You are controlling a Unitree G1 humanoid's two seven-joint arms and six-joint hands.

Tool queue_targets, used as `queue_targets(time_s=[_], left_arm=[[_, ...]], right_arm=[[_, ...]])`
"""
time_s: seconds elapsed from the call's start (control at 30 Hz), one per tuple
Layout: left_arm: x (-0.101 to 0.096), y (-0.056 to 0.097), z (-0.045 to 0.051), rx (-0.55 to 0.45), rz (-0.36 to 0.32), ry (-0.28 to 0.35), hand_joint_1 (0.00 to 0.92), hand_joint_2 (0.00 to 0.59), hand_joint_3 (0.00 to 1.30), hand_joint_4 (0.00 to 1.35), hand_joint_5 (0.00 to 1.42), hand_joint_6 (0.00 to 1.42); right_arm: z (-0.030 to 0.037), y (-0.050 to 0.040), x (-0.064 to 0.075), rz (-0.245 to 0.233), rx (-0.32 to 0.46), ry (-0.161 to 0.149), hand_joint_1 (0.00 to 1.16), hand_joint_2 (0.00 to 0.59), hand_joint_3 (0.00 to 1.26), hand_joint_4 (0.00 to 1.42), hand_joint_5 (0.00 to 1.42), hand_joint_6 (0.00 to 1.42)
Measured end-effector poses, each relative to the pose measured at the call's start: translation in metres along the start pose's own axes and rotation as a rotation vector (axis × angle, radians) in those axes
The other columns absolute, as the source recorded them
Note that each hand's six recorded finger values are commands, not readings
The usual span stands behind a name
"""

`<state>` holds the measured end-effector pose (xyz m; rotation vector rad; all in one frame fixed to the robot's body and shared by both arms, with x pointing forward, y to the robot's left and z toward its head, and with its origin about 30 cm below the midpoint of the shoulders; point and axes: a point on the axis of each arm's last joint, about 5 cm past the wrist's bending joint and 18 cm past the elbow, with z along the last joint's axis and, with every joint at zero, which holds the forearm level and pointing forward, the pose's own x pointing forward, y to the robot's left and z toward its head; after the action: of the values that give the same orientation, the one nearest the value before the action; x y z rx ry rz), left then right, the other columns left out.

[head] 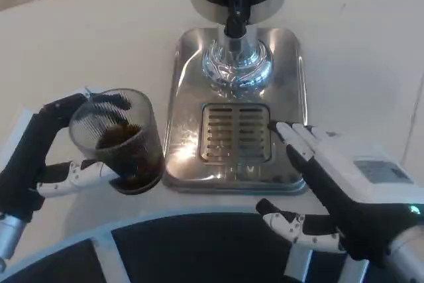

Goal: Grasp the cup under the faucet to collect the drink, then remove the cup.

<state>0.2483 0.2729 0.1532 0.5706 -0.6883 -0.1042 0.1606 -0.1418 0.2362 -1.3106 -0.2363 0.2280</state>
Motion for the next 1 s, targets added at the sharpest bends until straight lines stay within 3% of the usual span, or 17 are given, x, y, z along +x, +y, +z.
queue_targets(time_s=[0.43,0.57,0.8,1.0], left_arm=[[-0.015,0.011,0.0094,-0.015,-0.039,-0.032,0.523,0.022,1.05,1.18,1.1,0.3],[-0.021,0.013,0.0129,-0.027,-0.044,-0.04,0.522,0.021,1.05,1.18,1.1,0.3],[-0.035,0.012,0.0207,-0.046,-0.089,-0.04,0.522,0.02,1.05,1.18,1.1,0.3],[-0.039,0.012,0.0252,-0.06,-0.119,-0.042,0.522,0.02,1.05,1.18,1.1,0.3]], right_arm=[[0.0129,0.0006,0.003,0.045,-0.064,-0.111,0.45,0.419,0.0,0.0,0.0,0.0],[0.0162,0.0002,0.002,0.055,-0.073,-0.118,0.45,0.42,0.0,0.0,0.0,0.0],[0.0264,-0.0053,-0.006,0.043,-0.079,-0.168,0.44,0.42,0.0,0.0,0.0,0.0],[0.0304,-0.0038,-0.007,0.06,-0.075,-0.177,0.44,0.42,0.0,0.0,0.0,0.0]])
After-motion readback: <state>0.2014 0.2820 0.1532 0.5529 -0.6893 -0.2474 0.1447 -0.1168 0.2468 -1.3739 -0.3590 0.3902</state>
